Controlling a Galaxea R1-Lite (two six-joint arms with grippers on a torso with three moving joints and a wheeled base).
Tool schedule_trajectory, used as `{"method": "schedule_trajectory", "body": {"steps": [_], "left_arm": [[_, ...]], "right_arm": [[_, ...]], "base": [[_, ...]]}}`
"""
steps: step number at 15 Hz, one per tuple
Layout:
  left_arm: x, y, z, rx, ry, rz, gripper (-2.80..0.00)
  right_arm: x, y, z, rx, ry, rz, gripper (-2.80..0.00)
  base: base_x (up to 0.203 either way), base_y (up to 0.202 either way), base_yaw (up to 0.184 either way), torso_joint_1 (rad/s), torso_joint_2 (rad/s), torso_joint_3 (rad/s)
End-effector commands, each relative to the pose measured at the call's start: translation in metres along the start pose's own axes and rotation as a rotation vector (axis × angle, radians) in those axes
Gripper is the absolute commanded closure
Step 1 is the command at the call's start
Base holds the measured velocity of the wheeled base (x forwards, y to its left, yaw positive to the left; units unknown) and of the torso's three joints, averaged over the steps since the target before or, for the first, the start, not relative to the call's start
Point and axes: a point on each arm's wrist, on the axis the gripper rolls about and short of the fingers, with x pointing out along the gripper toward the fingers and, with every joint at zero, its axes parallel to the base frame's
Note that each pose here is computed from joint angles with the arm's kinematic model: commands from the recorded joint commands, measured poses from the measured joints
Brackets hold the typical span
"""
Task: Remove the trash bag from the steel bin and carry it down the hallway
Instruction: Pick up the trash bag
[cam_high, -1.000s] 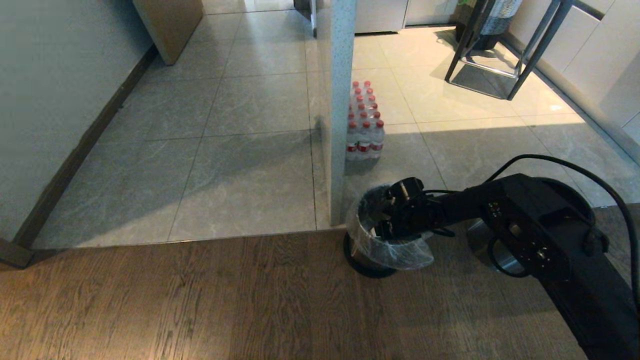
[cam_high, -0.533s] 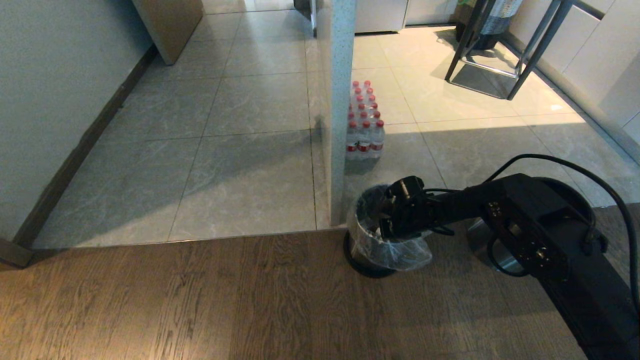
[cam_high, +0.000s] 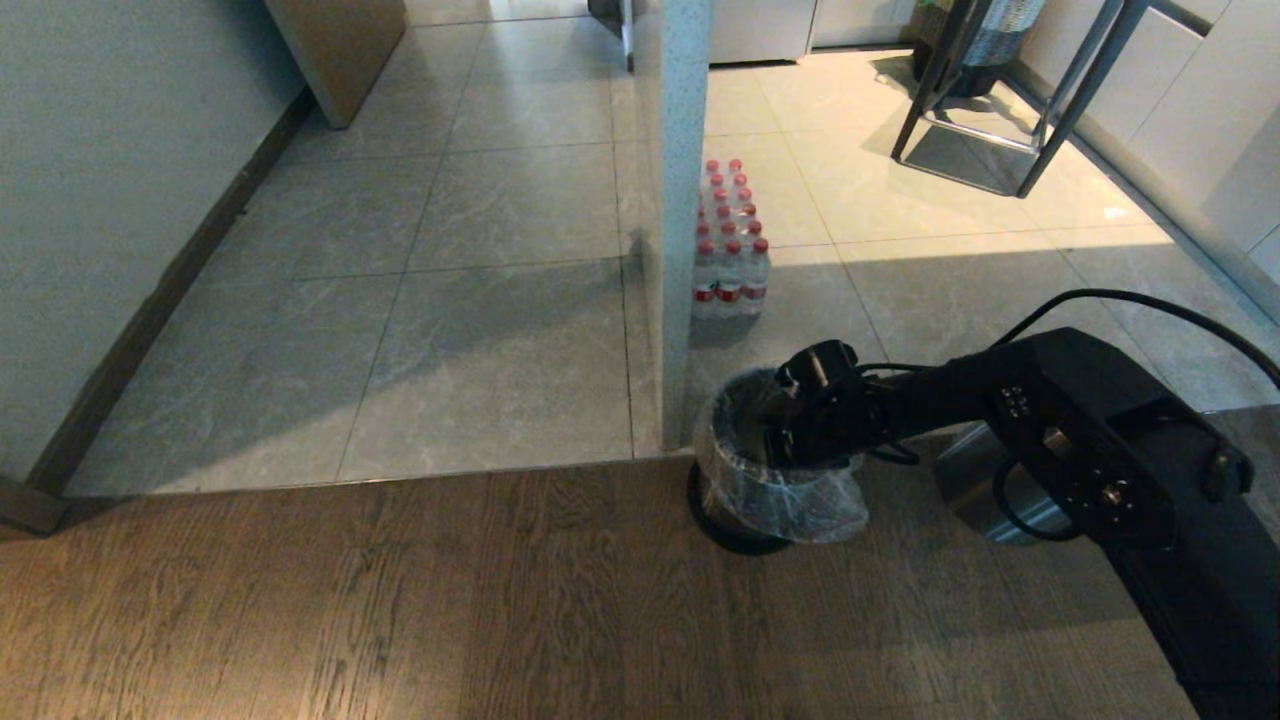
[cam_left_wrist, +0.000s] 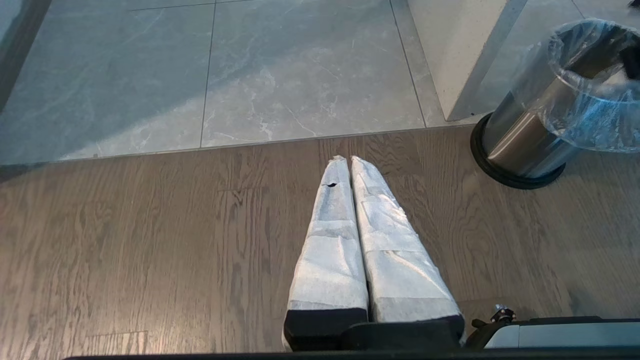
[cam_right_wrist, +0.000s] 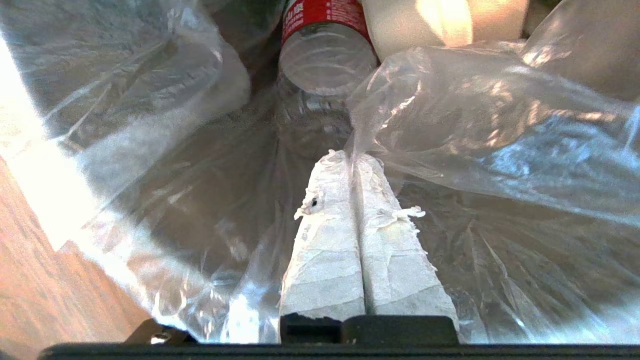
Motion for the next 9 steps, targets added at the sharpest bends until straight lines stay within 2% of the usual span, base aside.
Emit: {"method": "schedule_trajectory", "body": {"steps": [1, 9], "left_arm": [[0.0, 0.0, 0.0, 0.0, 0.0, 0.0, 0.0], [0.0, 0.0, 0.0, 0.0, -0.001, 0.0, 0.0]], "right_arm": [[-0.026, 0.003, 0.014, 0.001, -0.041, 0.007, 0.0], [-0.1, 0.003, 0.051, 0.002, -0.189, 0.023, 0.0]], "base": [[0.0, 0.0, 0.0, 0.0, 0.0, 0.0], [0.0, 0.0, 0.0, 0.0, 0.0, 0.0]]}}
